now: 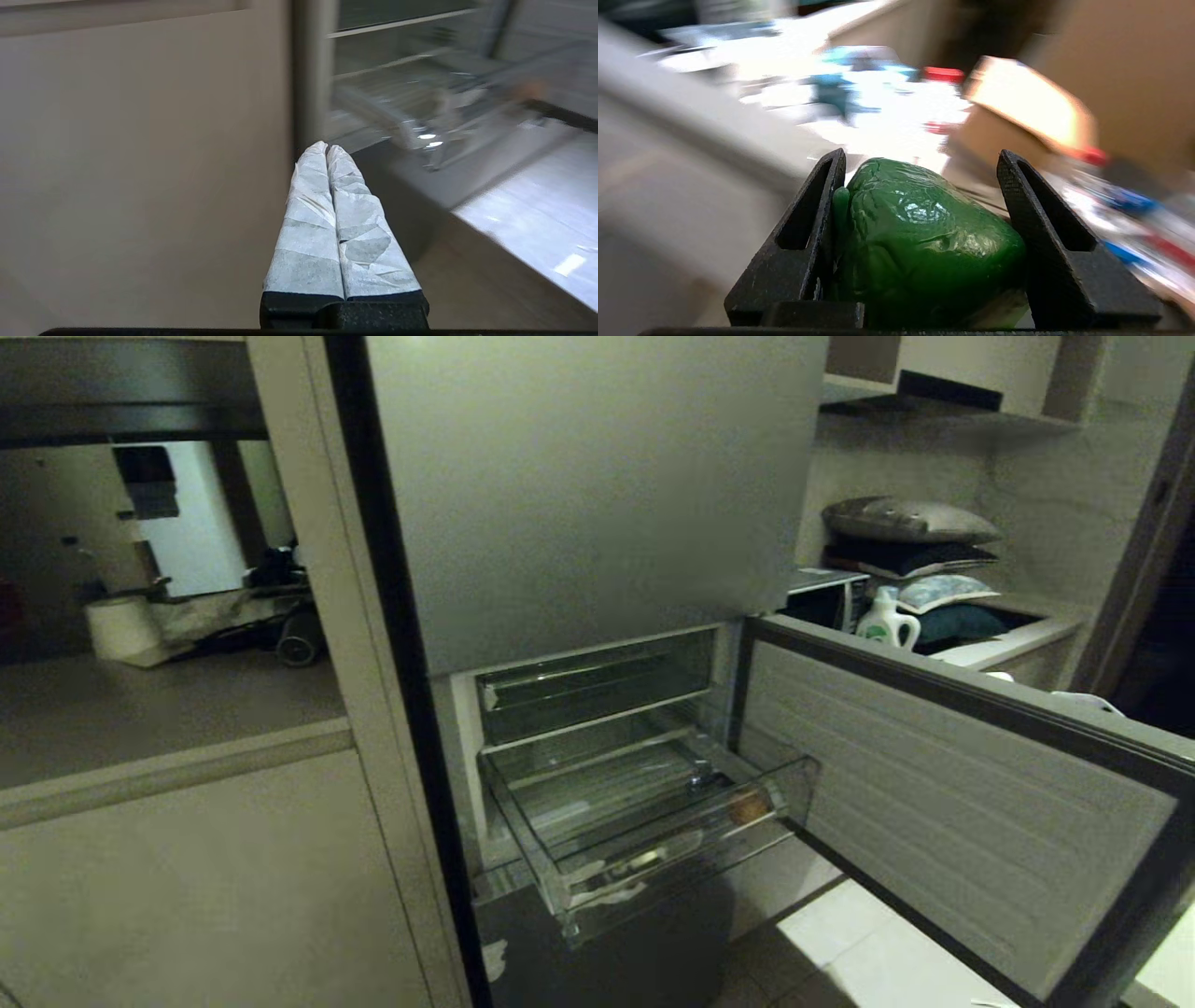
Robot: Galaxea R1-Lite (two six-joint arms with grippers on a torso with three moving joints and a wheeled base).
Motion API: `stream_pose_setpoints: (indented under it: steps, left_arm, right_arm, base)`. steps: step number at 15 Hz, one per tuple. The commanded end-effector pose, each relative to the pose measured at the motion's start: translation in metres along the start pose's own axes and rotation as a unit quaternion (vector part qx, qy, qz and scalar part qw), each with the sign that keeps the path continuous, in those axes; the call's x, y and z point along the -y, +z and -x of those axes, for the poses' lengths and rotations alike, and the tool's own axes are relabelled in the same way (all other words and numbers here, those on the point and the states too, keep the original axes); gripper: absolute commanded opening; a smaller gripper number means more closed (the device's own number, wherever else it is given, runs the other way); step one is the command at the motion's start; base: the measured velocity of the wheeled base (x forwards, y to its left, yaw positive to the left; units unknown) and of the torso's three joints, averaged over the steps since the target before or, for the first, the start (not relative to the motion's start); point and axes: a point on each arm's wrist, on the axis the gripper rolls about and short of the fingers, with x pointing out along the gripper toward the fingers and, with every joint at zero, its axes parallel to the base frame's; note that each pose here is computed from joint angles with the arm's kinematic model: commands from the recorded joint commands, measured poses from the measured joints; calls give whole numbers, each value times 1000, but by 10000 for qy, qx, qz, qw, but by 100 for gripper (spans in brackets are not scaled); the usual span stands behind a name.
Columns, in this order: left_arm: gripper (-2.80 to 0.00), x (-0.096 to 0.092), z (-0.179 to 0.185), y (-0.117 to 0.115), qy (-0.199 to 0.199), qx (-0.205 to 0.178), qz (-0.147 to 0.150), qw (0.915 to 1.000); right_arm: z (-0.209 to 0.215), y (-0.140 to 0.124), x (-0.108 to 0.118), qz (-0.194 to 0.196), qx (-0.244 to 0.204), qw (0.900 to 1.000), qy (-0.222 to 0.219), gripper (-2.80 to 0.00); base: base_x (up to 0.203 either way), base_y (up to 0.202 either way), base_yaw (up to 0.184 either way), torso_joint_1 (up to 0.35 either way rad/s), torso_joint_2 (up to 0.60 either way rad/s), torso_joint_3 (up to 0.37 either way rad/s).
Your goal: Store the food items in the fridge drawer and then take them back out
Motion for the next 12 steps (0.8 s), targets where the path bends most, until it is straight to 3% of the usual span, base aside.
stream_pose_setpoints:
  steps: [1, 4, 6, 9, 12]
  left_arm:
    - [-280, 0, 0, 0, 0, -7, 1, 10000]
    - [-280, 0, 0, 0, 0, -18, 1, 10000]
    - [-280, 0, 0, 0, 0, -14, 1, 10000]
    - [-280, 0, 0, 0, 0, -4, 1, 10000]
    - [-280, 0, 0, 0, 0, -8, 1, 10000]
  right_arm:
    - [-3, -1, 8, -34, -67, 9995, -315, -280]
    - [-35, -16, 29, -187, -734, 9938, -812, -280]
    - [-61, -25, 45, -339, -1032, 9882, -1082, -280]
    - [-108, -44, 65, -608, -1445, 9811, -1131, -280]
    - [-150, -73, 88, -930, -1858, 9746, -833, -280]
  base:
    - [0, 9, -177, 0, 2, 5]
    - [2, 8, -153, 4, 5, 4]
    - [-2, 1, -36, 1, -1, 1]
    - [0, 0, 0, 0, 0, 0]
    - [0, 0, 0, 0, 0, 0]
